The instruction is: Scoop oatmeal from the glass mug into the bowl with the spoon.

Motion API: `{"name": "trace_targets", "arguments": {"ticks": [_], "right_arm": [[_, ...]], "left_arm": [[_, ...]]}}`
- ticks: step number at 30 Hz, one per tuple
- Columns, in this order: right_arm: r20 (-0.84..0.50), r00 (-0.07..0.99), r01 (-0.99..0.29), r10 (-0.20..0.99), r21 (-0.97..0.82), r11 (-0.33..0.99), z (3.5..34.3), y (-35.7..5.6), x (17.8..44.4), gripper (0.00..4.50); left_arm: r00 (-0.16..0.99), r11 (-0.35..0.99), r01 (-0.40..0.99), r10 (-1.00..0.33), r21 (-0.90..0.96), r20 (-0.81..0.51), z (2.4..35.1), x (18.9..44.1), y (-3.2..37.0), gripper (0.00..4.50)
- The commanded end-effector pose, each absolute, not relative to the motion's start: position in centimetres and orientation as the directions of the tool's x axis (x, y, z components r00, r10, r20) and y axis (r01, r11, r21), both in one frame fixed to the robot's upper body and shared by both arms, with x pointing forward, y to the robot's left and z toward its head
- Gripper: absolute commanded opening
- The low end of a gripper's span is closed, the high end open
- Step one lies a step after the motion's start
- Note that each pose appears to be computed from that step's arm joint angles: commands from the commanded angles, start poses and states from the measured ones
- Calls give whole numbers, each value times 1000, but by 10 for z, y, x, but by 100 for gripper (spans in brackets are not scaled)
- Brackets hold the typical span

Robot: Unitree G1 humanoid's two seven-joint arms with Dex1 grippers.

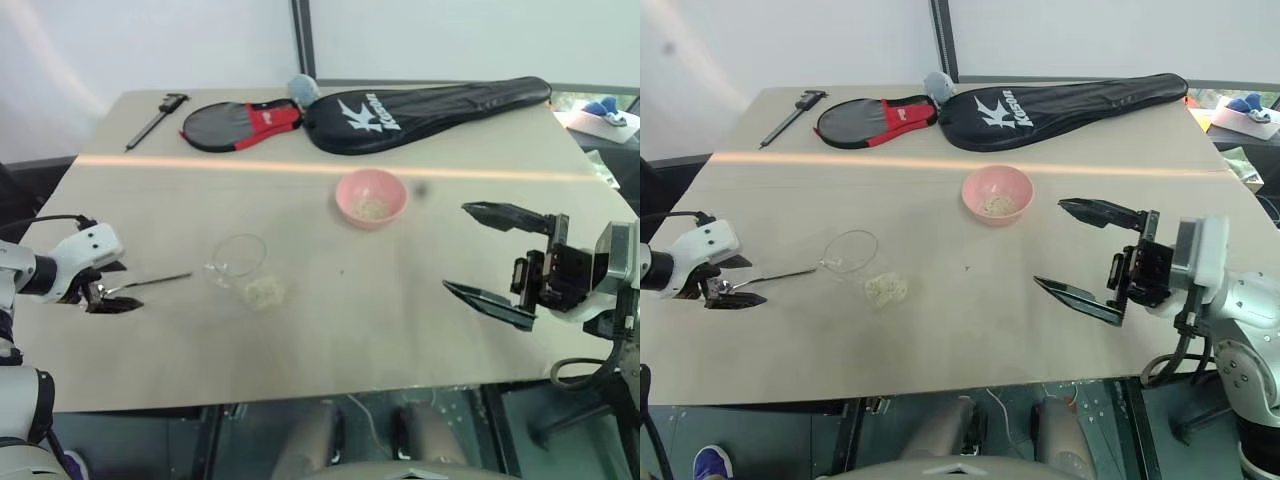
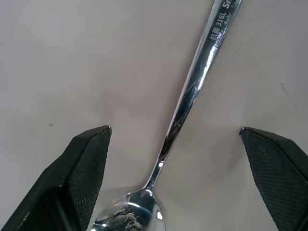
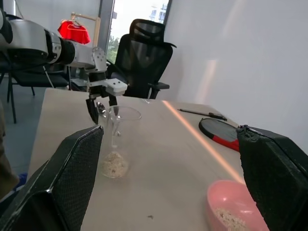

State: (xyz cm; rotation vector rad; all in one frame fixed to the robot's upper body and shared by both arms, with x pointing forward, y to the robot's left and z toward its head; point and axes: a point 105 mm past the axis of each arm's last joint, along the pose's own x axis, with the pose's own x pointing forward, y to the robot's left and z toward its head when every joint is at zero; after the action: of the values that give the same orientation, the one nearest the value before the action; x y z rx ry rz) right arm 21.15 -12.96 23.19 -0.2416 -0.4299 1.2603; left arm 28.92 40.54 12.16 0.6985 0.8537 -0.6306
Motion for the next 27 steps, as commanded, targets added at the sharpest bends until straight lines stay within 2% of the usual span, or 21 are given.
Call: {"name": "trace_targets", "arguments": {"ticks": [1,5,6,7,10,15,17,22,27], "right_arm": [[148,173,-867,974,-447,221,237,-128,200,450],[111,132,-879,985,-446,168,239,-129,200,450],[108,128,-879,986,-448,163,239,-128,201,450],[106,124,-879,987,-450,159,240,-128,202,450],[105,116,-880,988,-451,151,241,-127,204,450],[111,108,-884,988,-444,147,241,-125,205,450],[113,108,-885,988,-441,147,240,-124,206,450],[121,104,-888,987,-436,147,241,-122,206,450],[135,95,-888,986,-436,146,243,-120,210,450]], "left_arm": [[516,623,717,-172,313,-839,109,289,410,448],[518,624,713,-160,320,-840,105,289,411,448],[514,624,714,-158,318,-843,104,288,412,398],[506,620,719,-157,314,-848,104,286,412,388],[507,621,717,-152,317,-849,103,285,414,284],[511,633,716,-189,294,-839,102,282,412,64],[516,642,718,-232,268,-825,104,282,408,7],[580,673,700,-340,239,-741,118,287,399,7],[678,729,662,-486,171,-552,146,301,382,7]]}}
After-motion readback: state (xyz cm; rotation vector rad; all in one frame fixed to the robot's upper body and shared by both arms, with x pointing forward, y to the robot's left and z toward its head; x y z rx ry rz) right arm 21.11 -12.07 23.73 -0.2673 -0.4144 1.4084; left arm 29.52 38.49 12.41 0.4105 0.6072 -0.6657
